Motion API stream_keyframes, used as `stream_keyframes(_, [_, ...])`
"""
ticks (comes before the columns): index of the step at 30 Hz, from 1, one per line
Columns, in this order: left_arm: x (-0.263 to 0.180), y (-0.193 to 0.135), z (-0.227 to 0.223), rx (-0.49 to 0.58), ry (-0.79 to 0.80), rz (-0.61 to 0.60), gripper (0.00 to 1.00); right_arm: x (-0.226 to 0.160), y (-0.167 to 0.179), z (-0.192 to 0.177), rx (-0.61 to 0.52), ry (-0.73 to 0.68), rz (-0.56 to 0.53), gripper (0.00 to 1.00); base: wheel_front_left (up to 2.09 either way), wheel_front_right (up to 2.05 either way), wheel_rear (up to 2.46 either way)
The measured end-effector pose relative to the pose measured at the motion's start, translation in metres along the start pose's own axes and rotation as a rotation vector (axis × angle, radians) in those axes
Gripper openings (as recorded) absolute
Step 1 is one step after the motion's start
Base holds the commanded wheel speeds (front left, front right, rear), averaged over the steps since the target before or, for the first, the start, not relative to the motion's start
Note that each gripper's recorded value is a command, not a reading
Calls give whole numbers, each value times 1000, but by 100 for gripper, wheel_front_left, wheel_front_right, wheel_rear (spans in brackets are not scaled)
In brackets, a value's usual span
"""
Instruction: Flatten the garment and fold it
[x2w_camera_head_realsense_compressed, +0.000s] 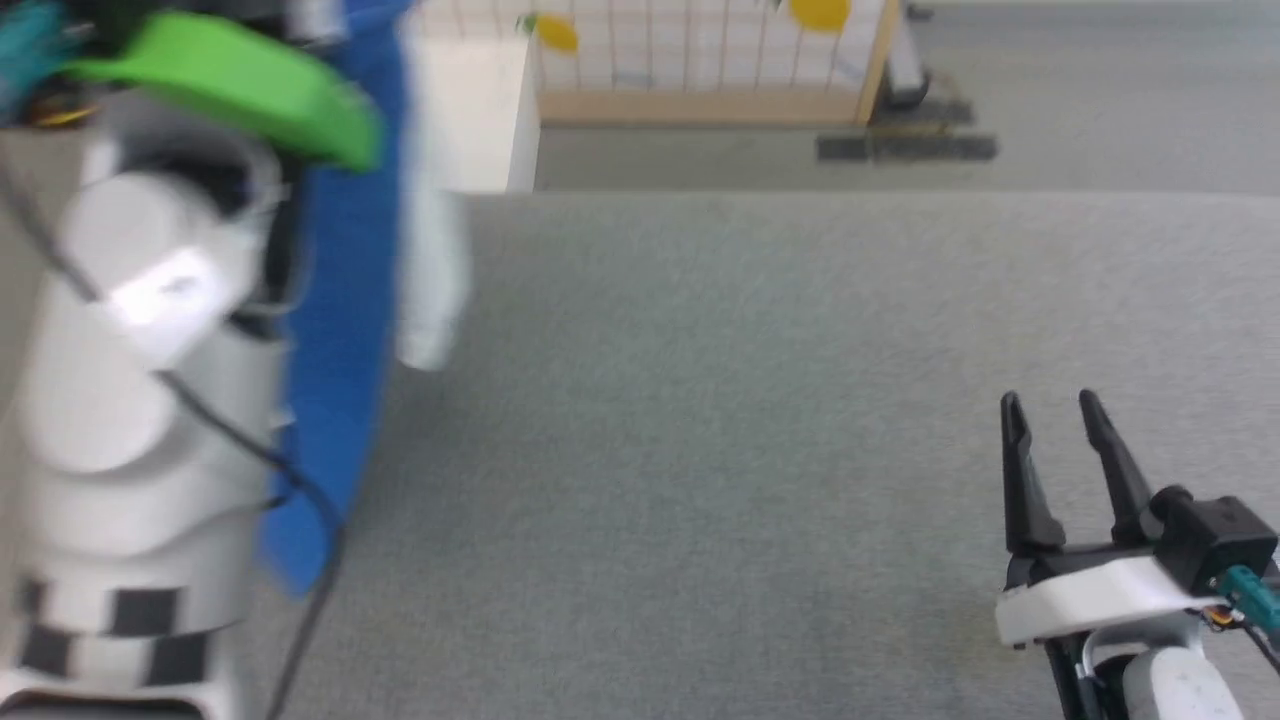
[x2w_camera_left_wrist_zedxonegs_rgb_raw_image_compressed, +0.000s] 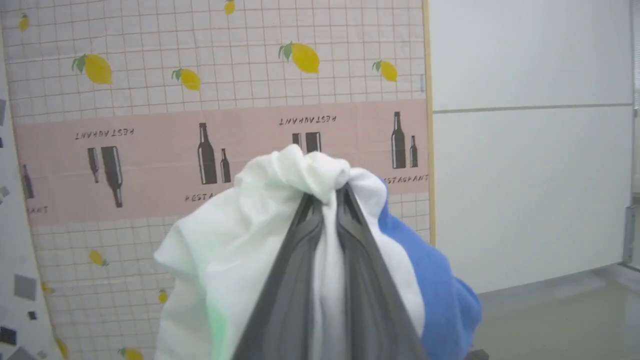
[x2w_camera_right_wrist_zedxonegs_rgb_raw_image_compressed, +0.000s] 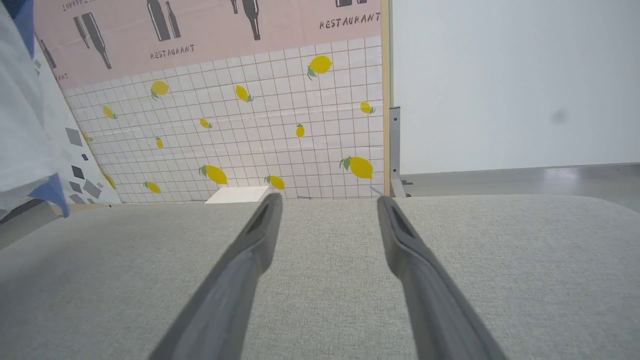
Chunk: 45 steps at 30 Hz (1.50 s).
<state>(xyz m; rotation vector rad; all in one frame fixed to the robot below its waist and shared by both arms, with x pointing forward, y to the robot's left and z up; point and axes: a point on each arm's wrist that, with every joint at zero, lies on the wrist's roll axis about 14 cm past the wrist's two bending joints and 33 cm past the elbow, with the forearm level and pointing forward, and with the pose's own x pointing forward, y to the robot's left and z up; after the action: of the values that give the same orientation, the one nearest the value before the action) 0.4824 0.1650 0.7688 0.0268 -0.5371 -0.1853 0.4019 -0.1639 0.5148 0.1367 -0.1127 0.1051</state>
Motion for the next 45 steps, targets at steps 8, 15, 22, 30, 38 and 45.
stream_keyframes(8, [8,-165,11,-236,-11,-346,0,-34,-24,25,-25,-56,-80,100,0,0,0])
stream_keyframes(15, [-107,-249,-160,-226,661,-572,0,-50,-40,32,-37,-69,-137,100,0,0,0])
stream_keyframes(22, [-239,-273,-242,-245,1181,-720,0,-54,-49,25,-41,-44,-166,100,0,0,0])
stream_keyframes(30, [-218,-270,-223,-423,1055,-622,100,-47,-43,21,-37,-36,-142,100,0,0,0])
stream_keyframes(38, [-135,-149,-178,-397,537,-167,100,-32,-30,23,-31,-49,-97,100,0,0,0])
stream_keyframes(45, [-175,-105,-212,-289,658,-72,100,-23,-18,21,-33,-43,-57,100,0,0,0])
